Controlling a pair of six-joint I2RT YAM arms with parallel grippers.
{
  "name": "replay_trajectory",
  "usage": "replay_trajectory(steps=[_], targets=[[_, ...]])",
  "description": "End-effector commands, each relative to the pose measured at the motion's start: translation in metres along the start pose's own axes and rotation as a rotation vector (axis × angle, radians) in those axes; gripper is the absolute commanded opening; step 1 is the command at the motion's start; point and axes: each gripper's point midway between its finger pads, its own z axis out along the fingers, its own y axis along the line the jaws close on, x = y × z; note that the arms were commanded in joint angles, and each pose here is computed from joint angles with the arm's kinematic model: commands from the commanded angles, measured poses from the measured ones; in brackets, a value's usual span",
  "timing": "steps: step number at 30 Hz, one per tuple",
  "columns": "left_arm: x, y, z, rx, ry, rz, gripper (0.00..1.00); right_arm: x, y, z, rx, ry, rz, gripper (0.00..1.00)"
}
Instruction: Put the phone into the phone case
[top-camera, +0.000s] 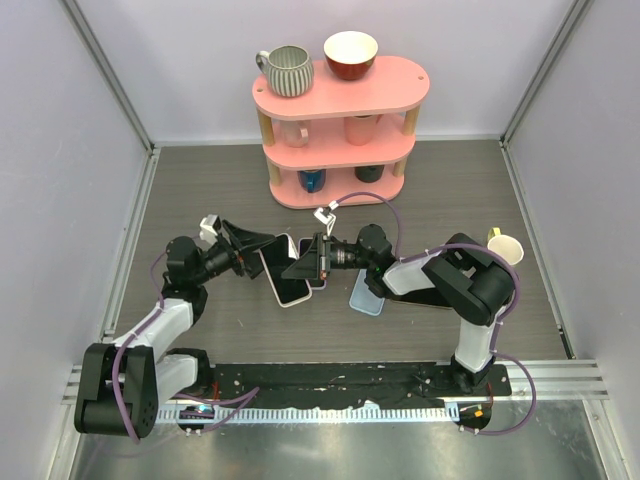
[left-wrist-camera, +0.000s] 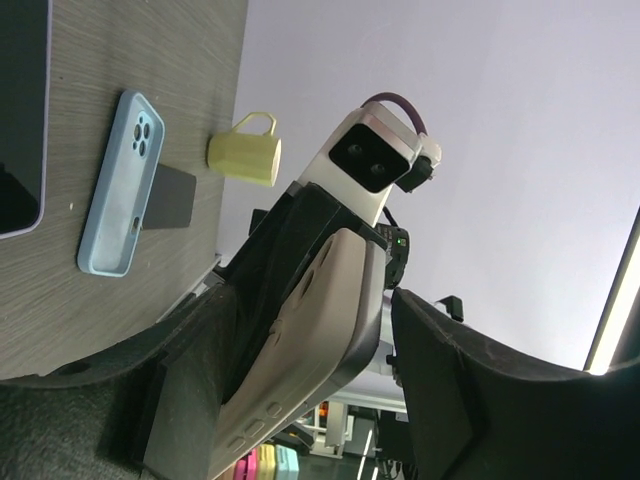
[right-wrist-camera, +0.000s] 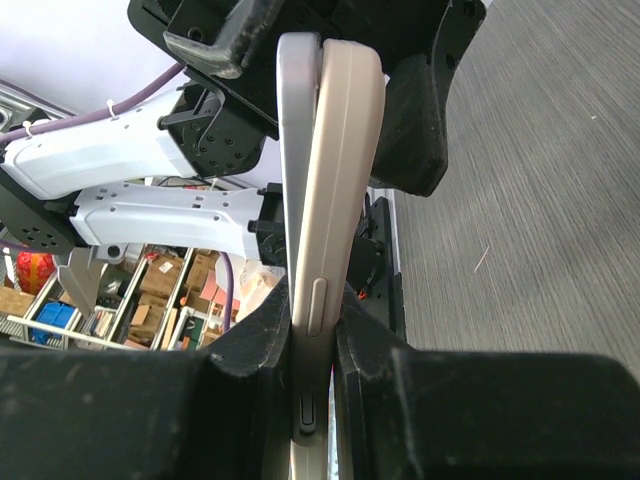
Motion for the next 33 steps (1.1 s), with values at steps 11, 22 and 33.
replay_trajectory(steps=[11, 22, 33], targets=[[0.001, -0.011, 0.0, 0.025, -0.003, 0.024, 0.69, -0.009, 0.035, 0.0, -0.121, -0.042, -0.159, 0.05], [0.003, 0.007, 0.0, -0.032, 0.01, -0.024, 0.51, -0.011, 0.039, 0.003, -0.129, -0.045, -0.172, 0.05], [0.004, 0.001, 0.002, -0.02, 0.041, 0.049, 0.05, -0.016, 0.036, 0.008, -0.111, -0.045, -0.151, 0.34]])
